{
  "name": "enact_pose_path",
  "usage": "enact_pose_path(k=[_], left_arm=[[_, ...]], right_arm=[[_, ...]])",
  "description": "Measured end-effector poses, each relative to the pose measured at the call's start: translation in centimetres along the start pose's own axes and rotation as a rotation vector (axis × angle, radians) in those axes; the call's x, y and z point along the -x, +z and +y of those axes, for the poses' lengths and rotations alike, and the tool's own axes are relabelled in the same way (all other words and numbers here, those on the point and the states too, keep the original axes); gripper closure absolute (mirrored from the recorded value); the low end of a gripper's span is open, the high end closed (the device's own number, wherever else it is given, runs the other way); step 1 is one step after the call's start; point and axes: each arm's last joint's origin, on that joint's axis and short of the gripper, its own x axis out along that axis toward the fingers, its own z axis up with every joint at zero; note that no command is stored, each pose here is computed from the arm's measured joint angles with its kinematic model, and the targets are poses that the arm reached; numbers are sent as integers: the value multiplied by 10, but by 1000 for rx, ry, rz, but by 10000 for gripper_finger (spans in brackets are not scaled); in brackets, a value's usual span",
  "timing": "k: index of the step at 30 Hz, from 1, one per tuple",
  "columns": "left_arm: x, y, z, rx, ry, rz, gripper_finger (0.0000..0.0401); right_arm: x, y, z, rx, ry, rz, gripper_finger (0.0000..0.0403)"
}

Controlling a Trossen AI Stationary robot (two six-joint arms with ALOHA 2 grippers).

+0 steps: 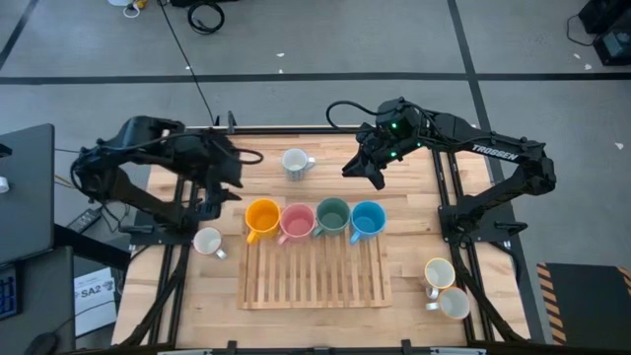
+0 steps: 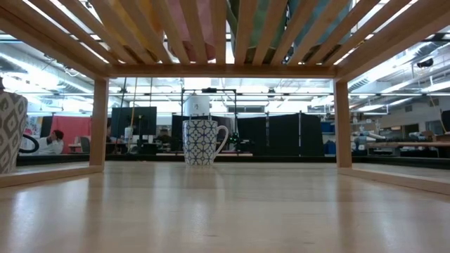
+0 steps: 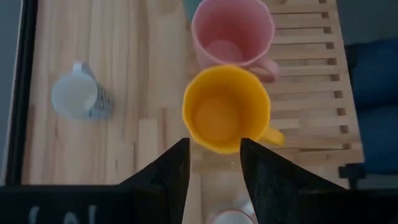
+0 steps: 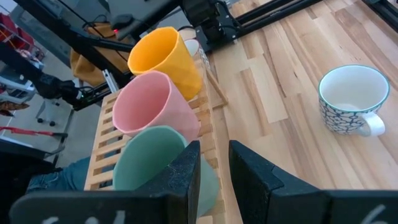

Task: Place coffee mugs
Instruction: Put the gray patterned mug on the shelf

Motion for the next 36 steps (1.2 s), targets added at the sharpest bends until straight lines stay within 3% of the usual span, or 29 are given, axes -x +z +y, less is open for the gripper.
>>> enact_pose_path(k=[7,18,36], left_arm=[[-4,-40,1,194,36,62,252],[-42,-101,3,367,82,251,252],[-121,-162,5,370,157,621,252]], right_arm=[[0,0,0,4,0,1,313],[0,0,0,4,-1,1,313],[0,0,0,5,0,0,313]])
